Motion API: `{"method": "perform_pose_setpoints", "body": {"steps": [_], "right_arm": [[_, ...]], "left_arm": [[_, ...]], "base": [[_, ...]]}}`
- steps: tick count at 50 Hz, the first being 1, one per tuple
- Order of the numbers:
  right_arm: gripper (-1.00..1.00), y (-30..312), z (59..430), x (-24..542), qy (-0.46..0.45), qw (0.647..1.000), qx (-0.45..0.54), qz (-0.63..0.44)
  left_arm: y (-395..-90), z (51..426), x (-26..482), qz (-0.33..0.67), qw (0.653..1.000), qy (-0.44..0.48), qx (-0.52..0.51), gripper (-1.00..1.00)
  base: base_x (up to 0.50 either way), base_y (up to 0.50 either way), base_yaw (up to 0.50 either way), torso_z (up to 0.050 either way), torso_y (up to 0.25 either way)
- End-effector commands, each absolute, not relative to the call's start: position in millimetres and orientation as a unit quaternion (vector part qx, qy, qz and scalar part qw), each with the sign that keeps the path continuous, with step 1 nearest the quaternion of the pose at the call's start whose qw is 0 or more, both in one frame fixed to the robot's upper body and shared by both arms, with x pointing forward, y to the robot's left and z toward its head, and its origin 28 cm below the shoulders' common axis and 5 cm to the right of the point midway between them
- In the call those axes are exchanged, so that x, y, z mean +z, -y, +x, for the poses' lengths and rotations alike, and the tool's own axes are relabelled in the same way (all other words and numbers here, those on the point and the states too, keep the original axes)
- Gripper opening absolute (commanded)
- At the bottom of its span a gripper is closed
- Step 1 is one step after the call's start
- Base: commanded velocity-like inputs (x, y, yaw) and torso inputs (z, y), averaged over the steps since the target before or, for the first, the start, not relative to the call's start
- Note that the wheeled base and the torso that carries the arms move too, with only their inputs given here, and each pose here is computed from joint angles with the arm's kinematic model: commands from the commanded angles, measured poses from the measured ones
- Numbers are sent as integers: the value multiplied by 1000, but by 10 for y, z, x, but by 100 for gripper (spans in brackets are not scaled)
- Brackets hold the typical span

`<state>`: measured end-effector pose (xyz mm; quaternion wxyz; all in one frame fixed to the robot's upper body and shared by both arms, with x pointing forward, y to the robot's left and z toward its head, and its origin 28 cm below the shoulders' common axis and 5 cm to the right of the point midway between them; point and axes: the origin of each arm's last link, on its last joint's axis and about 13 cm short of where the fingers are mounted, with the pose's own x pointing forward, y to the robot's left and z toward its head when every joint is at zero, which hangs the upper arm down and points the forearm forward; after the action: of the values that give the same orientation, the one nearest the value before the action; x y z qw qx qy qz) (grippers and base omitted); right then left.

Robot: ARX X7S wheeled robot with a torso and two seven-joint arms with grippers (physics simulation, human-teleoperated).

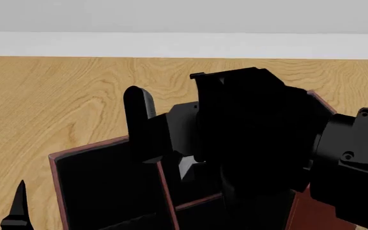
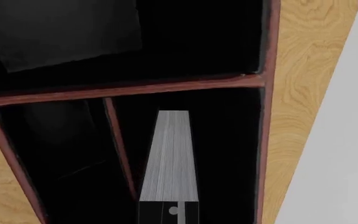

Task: Pick up the book and place it in the front compartment of the caddy.

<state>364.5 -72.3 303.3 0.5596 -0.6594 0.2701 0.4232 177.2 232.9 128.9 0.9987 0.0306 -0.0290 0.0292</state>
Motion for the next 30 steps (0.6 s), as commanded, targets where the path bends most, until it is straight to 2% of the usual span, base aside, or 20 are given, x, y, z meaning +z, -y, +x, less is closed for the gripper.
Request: {"method": "perform_pose_setpoints", "body": {"steps": [1, 3, 4, 20, 30], "right_arm": [[-100, 700, 3773, 3087, -227, 542, 381, -714], [-100, 700, 3780, 3077, -238, 548, 374, -709], [100, 699, 3787, 3073, -232, 546, 372, -714], [100, 676, 3705, 3150, -220, 551, 367, -716], [100, 662, 3441, 3314, -200, 566, 370, -709]], "left_arm": [[-2336, 1786, 1300, 23, 999, 36, 22, 100], [-2336, 1782, 1298, 23, 999, 36, 22, 100], [-2338, 1783, 1296, 23, 999, 36, 22, 100], [-2342, 1770, 1293, 20, 999, 37, 21, 100], [-2347, 1761, 1300, 18, 999, 39, 21, 100]], "base": [[0, 0, 0, 0, 0], [0, -1, -2, 0, 0], [11, 0, -3, 0, 0], [0, 0, 0, 0, 0], [0, 0, 0, 0, 0]]}}
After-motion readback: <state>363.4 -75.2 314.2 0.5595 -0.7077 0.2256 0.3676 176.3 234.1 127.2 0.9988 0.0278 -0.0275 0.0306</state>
